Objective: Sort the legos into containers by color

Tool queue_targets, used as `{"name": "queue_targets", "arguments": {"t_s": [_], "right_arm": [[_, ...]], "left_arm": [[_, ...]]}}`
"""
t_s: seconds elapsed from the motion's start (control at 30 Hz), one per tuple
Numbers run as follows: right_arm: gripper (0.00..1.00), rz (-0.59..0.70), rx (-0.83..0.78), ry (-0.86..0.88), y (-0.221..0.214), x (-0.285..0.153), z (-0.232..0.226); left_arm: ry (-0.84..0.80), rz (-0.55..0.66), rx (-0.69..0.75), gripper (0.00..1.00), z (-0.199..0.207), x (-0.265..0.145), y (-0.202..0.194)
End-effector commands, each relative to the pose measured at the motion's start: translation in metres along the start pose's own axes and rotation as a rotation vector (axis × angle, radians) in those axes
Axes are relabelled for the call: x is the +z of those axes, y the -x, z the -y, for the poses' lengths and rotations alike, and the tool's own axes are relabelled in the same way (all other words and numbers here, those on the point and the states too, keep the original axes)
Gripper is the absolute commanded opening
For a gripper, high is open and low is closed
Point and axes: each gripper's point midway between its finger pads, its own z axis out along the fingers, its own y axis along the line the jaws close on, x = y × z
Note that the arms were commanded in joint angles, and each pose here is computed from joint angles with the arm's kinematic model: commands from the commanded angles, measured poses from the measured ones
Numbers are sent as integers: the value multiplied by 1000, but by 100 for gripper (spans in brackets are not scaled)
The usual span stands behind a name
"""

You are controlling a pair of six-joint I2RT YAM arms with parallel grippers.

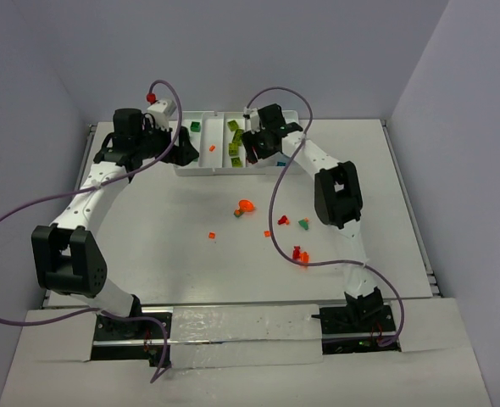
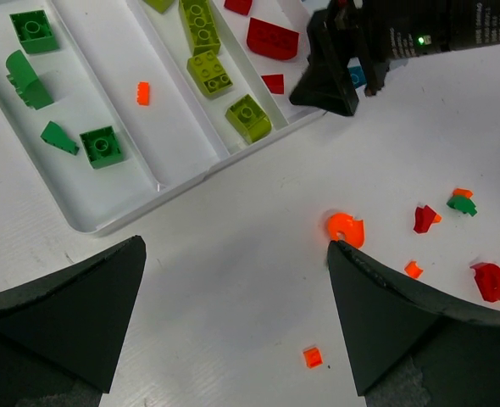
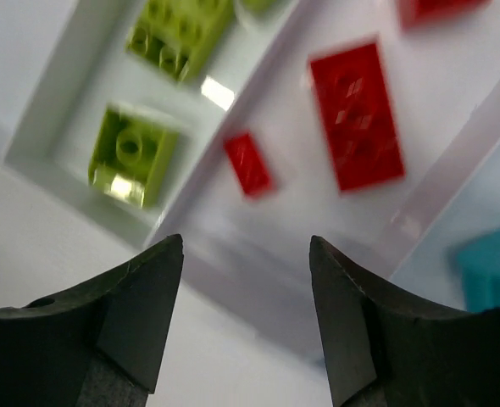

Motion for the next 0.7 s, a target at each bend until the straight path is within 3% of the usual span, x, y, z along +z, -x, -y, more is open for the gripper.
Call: {"name": "queue_targets", "arguments": {"t_s": [0.0, 0.17, 0.3, 0.5, 0.67], "right_arm": [[64, 58, -77, 94, 19, -85, -25], [48, -51, -359, 240, -41, -147, -43], [47, -249, -505, 342, -104, -168, -46], [49, -401, -591, 365, -149, -165, -39], [44, -471, -527, 326, -166, -154, -37]], "left_arm": [[-72, 49, 38, 99, 15, -7, 16], [-119, 39, 47, 99, 24, -8, 13], [-153, 25, 41, 99, 29, -6, 13], [-189, 25, 44, 99, 36, -5, 15], [-196, -8, 62, 99, 40, -2, 6]]}}
